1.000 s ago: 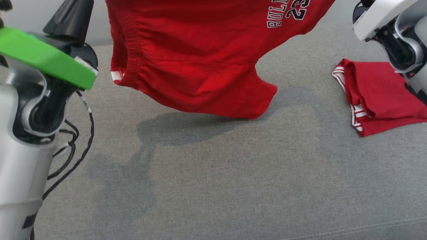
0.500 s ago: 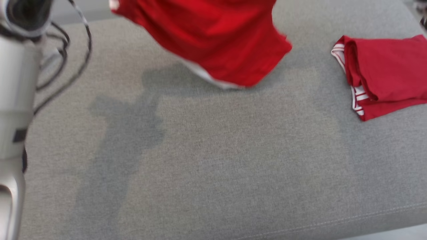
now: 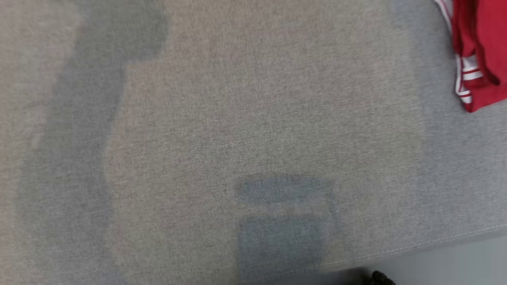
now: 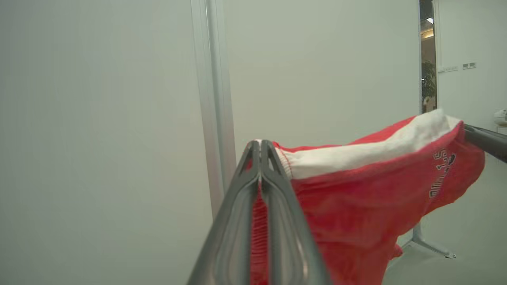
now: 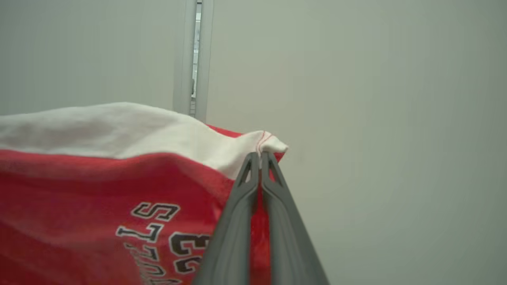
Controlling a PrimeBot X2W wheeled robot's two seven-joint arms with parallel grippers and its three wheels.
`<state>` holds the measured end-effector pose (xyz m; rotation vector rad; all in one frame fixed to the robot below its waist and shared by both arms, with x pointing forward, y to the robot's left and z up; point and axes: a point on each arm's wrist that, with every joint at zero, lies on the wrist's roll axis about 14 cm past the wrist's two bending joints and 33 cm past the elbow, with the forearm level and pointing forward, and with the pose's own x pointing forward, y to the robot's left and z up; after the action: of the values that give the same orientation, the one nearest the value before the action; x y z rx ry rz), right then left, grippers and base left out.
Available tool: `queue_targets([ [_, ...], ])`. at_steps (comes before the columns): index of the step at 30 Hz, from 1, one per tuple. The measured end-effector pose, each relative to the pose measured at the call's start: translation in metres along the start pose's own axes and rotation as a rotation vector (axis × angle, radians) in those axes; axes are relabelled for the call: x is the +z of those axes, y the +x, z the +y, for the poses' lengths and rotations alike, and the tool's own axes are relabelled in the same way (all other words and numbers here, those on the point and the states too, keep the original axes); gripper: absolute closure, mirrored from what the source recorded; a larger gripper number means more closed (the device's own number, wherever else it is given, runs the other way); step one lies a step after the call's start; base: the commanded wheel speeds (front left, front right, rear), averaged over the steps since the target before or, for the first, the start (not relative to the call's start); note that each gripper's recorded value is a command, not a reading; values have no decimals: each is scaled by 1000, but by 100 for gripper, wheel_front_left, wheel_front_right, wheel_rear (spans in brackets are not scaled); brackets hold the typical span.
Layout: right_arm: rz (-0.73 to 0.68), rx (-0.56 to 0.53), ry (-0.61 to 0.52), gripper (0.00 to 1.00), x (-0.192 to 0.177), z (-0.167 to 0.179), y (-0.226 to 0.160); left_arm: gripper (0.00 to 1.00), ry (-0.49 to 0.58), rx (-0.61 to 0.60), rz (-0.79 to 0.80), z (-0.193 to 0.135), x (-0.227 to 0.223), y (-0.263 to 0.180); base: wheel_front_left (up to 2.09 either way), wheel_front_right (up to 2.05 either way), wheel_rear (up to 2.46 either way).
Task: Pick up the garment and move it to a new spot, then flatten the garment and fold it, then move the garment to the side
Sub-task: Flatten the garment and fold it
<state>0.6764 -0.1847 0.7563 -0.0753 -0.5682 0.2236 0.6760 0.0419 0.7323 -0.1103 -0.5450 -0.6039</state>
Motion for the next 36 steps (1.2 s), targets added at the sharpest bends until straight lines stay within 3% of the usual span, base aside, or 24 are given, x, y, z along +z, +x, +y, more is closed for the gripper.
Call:
queue_targets([
  [4, 137, 31, 41, 100, -91, 28, -32, 100, -82, 31, 112, 10, -77, -33, 0, 0, 0],
  [8, 255, 29, 78, 100, -158, 37, -73, 100, -180, 22, 218, -6, -143, -74, 0, 0, 0],
  [14, 351, 20, 151, 100, -199, 49, -125, 100, -279, 18, 369, -29, -195, -142, 0, 0, 0],
  [27, 562, -74, 178, 100, -190, 32, -269, 100, -396, 22, 607, -99, -191, -274, 0, 0, 0],
  [36, 604, -95, 202, 100, -143, 41, -330, 100, -432, 60, 638, -131, -143, -324, 0, 0, 0],
])
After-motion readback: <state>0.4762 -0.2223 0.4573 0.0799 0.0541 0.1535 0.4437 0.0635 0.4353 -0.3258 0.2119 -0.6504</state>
